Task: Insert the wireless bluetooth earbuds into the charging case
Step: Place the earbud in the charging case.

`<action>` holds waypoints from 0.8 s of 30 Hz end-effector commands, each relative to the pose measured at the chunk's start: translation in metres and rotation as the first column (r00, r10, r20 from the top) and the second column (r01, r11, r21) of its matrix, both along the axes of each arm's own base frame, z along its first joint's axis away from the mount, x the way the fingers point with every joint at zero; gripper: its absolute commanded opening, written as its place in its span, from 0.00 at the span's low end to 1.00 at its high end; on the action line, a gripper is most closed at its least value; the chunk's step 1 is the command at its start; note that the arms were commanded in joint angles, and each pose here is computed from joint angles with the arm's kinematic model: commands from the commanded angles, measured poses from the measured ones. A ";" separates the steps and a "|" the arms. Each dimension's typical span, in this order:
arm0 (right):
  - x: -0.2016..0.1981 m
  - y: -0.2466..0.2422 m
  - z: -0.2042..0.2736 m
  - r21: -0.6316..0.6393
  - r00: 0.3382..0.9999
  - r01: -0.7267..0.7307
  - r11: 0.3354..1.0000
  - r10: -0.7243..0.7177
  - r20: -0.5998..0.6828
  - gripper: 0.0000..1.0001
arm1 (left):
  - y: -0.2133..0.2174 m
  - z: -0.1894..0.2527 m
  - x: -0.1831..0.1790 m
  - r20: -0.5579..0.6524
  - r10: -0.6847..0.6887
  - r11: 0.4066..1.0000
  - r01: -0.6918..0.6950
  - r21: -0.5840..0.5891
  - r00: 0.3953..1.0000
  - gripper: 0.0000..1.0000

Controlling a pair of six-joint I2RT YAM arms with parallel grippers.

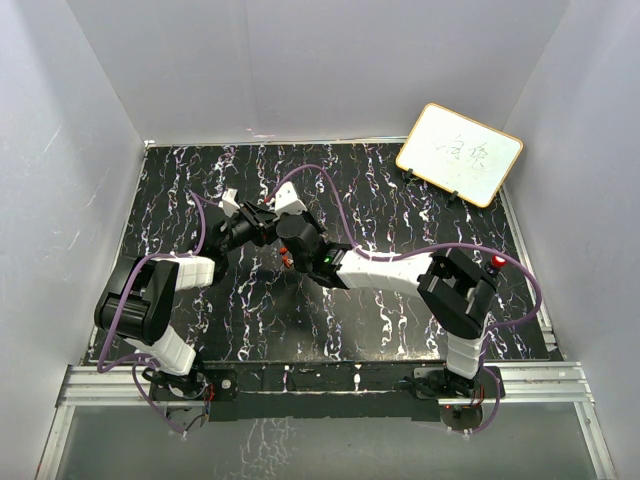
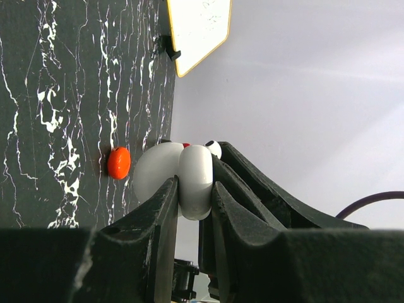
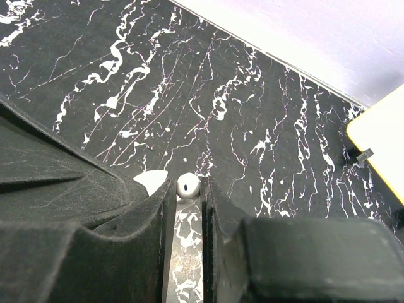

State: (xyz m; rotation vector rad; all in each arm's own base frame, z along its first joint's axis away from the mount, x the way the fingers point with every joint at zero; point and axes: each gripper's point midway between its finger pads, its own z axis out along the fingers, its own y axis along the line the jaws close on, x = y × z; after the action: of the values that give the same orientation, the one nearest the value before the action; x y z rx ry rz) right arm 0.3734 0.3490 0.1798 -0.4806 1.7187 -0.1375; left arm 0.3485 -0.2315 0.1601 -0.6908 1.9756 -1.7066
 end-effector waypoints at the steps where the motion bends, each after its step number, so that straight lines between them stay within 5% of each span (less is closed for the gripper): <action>1: 0.001 0.018 0.025 0.094 0.999 -0.017 0.995 0.014 0.035 0.19 | -0.004 0.028 0.008 0.082 0.004 0.999 -0.001 -0.032 0.997 0.00; 24: 0.002 0.014 0.022 0.072 1.000 0.007 0.997 -0.009 0.027 0.20 | -0.003 0.031 0.009 0.088 0.008 0.999 -0.005 -0.038 0.996 0.00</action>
State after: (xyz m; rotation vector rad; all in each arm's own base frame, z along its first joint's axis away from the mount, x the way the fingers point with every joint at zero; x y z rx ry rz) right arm 0.3739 0.3515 0.1839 -0.4645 1.7207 -0.1276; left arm 0.3503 -0.2312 0.1620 -0.6953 1.9620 -1.7097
